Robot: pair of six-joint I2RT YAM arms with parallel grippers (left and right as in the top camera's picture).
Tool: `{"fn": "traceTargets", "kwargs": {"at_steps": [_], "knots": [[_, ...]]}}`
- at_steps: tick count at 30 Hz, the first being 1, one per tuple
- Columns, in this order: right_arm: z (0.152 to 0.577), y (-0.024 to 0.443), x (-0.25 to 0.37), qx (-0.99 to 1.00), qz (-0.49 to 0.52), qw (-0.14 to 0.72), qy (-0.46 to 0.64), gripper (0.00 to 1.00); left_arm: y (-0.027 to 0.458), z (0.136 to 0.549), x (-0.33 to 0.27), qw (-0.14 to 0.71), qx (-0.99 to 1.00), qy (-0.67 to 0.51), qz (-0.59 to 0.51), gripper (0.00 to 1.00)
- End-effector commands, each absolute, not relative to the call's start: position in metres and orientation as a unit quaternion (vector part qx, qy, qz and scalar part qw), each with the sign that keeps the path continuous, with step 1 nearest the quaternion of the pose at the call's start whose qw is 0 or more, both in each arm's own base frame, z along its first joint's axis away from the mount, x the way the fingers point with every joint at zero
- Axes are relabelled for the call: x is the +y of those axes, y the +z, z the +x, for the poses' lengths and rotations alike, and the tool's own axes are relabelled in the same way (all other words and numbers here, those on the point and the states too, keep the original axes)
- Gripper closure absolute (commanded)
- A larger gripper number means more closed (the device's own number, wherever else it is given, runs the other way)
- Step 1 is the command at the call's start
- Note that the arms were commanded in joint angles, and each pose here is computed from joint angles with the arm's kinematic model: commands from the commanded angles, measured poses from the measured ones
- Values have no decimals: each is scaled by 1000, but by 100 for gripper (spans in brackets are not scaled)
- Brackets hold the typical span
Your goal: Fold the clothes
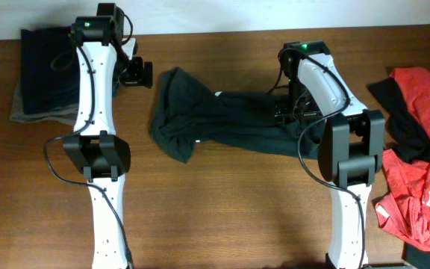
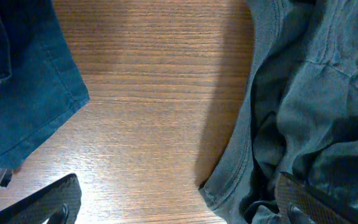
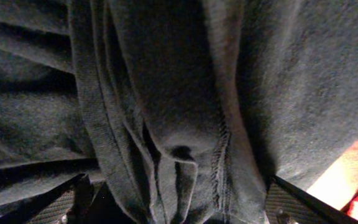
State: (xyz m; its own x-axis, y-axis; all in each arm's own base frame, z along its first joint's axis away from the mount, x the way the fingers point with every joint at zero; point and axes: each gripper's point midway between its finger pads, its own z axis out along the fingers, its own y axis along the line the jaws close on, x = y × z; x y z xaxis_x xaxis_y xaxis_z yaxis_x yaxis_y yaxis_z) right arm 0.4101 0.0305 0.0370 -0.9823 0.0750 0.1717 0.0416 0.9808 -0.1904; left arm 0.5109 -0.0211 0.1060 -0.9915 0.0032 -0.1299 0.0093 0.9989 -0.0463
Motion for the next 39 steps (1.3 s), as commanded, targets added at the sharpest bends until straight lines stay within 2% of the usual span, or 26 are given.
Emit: {"fn": "traceTargets", "kwargs": {"at_steps": [1,9,11,14,16,19,21,23,26,34,39], "knots": [[418,48,34,-993,-39,78,85,9,122,513,-18,86,996,-20,2,1],[445,115,33,-999,-37,15,9,8,122,513,-18,86,996,-20,2,1],[450,122,19,-999,-40,3,7,6,122,512,-18,84,996,-20,2,1],[450,117,2,-999,-41,9,-8,9,122,512,-18,84,996,-20,2,1],[446,109,-5,-999,-42,20,-26,18,122,512,-18,84,996,-20,2,1],[440,97,-20,-997,-60,37,-32,59,122,512,-18,84,996,-20,2,1],[437,89,-24,-995,-71,46,-48,74,122,512,-18,84,996,-20,2,1],[434,81,-22,-994,-70,55,-69,82,122,512,-18,84,996,-20,2,1],[427,68,-15,-991,-70,72,-90,88,122,512,-18,84,996,-20,2,1],[412,31,10,-987,-56,103,-113,90,122,512,-18,83,996,-20,2,1],[409,32,38,-979,-45,110,-164,96,122,512,-18,84,996,-20,2,1]]}}
